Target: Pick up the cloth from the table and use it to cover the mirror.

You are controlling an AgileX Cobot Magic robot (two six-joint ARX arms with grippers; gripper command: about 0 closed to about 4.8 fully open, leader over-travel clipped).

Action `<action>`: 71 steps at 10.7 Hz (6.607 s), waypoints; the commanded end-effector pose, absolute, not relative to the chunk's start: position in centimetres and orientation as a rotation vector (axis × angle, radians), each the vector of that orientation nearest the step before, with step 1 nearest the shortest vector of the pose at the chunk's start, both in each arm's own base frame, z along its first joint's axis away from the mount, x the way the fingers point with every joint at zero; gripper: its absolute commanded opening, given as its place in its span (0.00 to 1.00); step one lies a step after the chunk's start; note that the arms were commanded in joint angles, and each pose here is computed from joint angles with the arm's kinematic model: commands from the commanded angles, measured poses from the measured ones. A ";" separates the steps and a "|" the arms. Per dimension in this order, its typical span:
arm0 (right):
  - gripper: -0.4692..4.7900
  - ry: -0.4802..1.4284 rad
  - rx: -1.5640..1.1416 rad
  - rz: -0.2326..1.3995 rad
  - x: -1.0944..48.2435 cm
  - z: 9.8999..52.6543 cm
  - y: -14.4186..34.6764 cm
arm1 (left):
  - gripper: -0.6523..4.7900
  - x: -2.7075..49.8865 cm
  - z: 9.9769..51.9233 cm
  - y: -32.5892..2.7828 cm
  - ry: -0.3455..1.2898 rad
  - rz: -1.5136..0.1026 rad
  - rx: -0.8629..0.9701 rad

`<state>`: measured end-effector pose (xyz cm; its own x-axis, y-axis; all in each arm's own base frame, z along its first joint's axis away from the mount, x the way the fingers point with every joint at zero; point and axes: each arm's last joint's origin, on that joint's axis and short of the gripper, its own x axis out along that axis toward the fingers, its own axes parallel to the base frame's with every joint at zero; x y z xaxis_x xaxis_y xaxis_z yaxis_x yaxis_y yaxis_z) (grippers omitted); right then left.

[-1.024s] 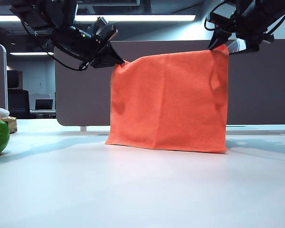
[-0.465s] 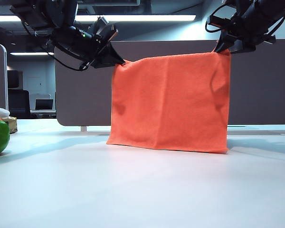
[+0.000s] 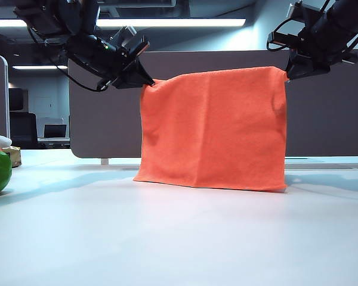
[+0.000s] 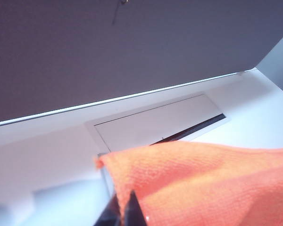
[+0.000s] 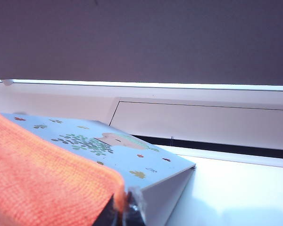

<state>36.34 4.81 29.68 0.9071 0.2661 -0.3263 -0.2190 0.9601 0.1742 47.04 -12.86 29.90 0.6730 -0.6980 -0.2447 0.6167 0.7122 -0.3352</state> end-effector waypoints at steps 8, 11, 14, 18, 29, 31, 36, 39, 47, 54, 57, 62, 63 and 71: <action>0.13 0.359 0.134 0.245 36.2 29.8 4.8 | 0.87 47.4 31.9 -12.0 0.243 -0.726 -0.348; 0.13 0.360 0.133 0.243 36.2 29.8 4.7 | 0.87 47.7 32.4 -11.2 0.217 -0.713 -0.417; 0.13 0.354 0.126 0.241 36.3 29.9 4.7 | 0.87 47.6 32.1 -11.2 0.245 -0.705 -0.412; 0.26 0.229 0.122 0.217 36.4 31.4 4.6 | 0.87 47.6 32.1 -11.2 0.248 -0.709 -0.416; 0.43 0.103 0.142 0.545 35.5 33.8 4.2 | 0.79 47.5 31.5 -11.3 0.321 -0.720 -0.427; 0.29 -0.006 0.124 0.452 34.6 35.8 3.8 | 0.11 47.4 32.0 -10.6 0.311 -0.731 -0.426; 0.08 0.111 -0.078 0.180 30.8 37.1 1.7 | 0.11 43.3 37.1 -8.2 0.276 -0.584 -0.096; 0.08 0.108 -0.079 0.175 29.5 36.9 1.6 | 0.11 41.9 38.0 -7.8 0.317 -0.542 -0.059; 0.08 -0.119 -0.057 0.126 9.1 27.5 0.2 | 0.11 18.8 33.7 -3.4 0.067 -0.291 -0.027; 0.08 -0.028 0.056 0.110 9.7 16.7 0.2 | 0.11 9.0 16.3 -1.6 0.189 -0.184 -0.089; 0.08 -0.025 0.057 0.110 9.7 16.7 0.1 | 0.11 9.5 15.1 -1.6 0.160 -0.183 -0.020; 0.08 -0.033 0.048 0.102 9.7 16.8 0.1 | 0.11 9.6 15.3 0.0 0.139 -0.039 -0.001; 0.08 -0.058 0.048 0.039 9.7 17.0 -0.1 | 0.11 9.7 15.4 0.0 0.127 -0.035 -0.004; 0.08 -0.051 0.014 -0.003 9.7 16.9 -0.2 | 0.11 9.6 17.6 -0.4 -0.094 -0.155 -0.036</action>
